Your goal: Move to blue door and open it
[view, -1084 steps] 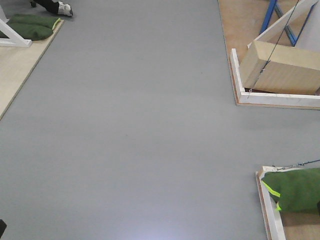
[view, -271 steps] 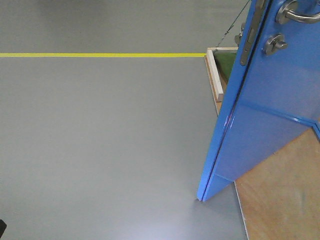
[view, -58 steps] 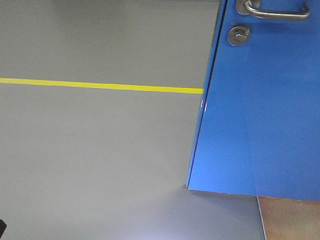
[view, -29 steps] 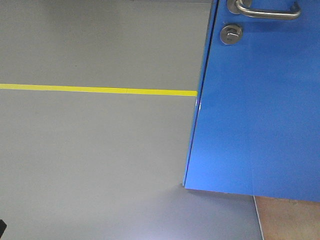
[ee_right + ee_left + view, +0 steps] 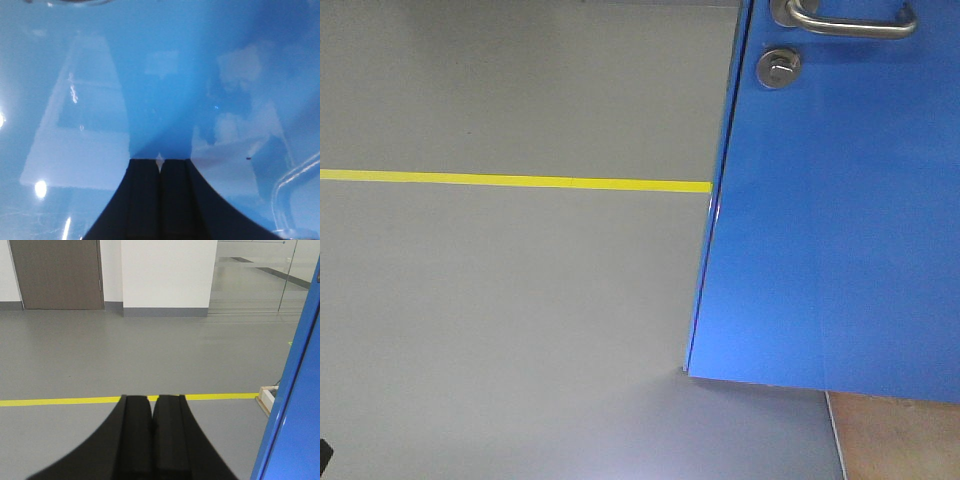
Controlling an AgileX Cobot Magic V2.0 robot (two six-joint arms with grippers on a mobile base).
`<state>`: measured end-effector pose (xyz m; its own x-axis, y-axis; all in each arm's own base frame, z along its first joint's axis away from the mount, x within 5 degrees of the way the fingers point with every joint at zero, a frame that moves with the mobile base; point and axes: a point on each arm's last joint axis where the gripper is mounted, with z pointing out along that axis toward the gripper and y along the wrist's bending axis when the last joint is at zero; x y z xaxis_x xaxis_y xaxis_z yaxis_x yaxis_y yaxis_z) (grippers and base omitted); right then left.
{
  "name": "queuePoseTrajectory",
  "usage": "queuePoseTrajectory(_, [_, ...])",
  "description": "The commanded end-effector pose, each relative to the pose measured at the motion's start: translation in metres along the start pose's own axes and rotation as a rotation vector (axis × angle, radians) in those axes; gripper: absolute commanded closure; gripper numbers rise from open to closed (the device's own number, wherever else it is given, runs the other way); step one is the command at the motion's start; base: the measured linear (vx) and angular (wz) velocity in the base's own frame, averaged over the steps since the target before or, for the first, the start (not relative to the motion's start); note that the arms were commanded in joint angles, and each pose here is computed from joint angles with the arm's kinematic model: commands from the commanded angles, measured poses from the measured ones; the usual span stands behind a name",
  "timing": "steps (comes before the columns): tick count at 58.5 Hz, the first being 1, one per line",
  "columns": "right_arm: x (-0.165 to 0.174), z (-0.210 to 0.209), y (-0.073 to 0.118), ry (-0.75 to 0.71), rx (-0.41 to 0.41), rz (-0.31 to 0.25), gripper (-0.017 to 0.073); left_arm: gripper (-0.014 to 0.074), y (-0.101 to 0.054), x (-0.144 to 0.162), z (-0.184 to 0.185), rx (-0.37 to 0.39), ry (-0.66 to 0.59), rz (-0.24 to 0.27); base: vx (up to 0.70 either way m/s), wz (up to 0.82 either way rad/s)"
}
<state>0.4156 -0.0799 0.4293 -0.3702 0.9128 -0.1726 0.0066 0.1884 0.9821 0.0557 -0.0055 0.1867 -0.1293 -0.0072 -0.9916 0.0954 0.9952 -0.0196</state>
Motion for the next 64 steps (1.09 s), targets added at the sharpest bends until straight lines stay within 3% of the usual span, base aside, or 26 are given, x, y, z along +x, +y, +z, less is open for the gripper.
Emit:
queuePoseTrajectory(1, [0.002, -0.015, 0.031, -0.048, -0.091, -0.019, 0.0561, 0.0521, 0.0, -0.016, -0.003, 0.006, -0.121, -0.012, 0.0, 0.0])
queuePoseTrajectory(25, [0.002, -0.015, 0.031, -0.049, -0.086, -0.029, 0.0561, 0.0521, 0.0, -0.016, -0.003, 0.006, -0.121, -0.012, 0.0, 0.0])
queuePoseTrajectory(29, [0.001, -0.015, 0.028, -0.06, -0.052, -0.1, 0.0561, 0.0521, 0.0, -0.016, -0.003, 0.006, -0.121, -0.012, 0.0, 0.0])
queuePoseTrajectory(31, [0.002, -0.018, 0.03, -0.065, -0.024, -0.163, 0.0561, 0.0521, 0.0, -0.016, -0.003, 0.006, -0.121, -0.012, 0.0, 0.0])
queuePoseTrajectory(38, [0.012, -0.032, 0.035, -0.063, 0.134, -0.467, 0.0561, 0.0521, 0.0, -0.016, -0.003, 0.006, -0.121, -0.012, 0.0, 0.0])
queuePoseTrajectory(50, [0.023, -0.068, 0.051, -0.062, 0.382, -0.852, 0.0561, 0.0521, 0.0, -0.016, -0.003, 0.006, -0.121, -0.012, 0.0, 0.0])
queuePoseTrajectory(57, [0.03, -0.091, 0.058, -0.056, 0.506, -0.977, 0.0561, 0.0521, 0.0, -0.016, -0.003, 0.006, -0.121, -0.012, 0.0, 0.0])
queuePoseTrajectory(64, [0.04, -0.116, 0.063, -0.145, 0.535, -1.056, 0.0561, 0.0521, 0.0, -0.016, -0.003, 0.006, -0.121, -0.012, 0.0, 0.0])
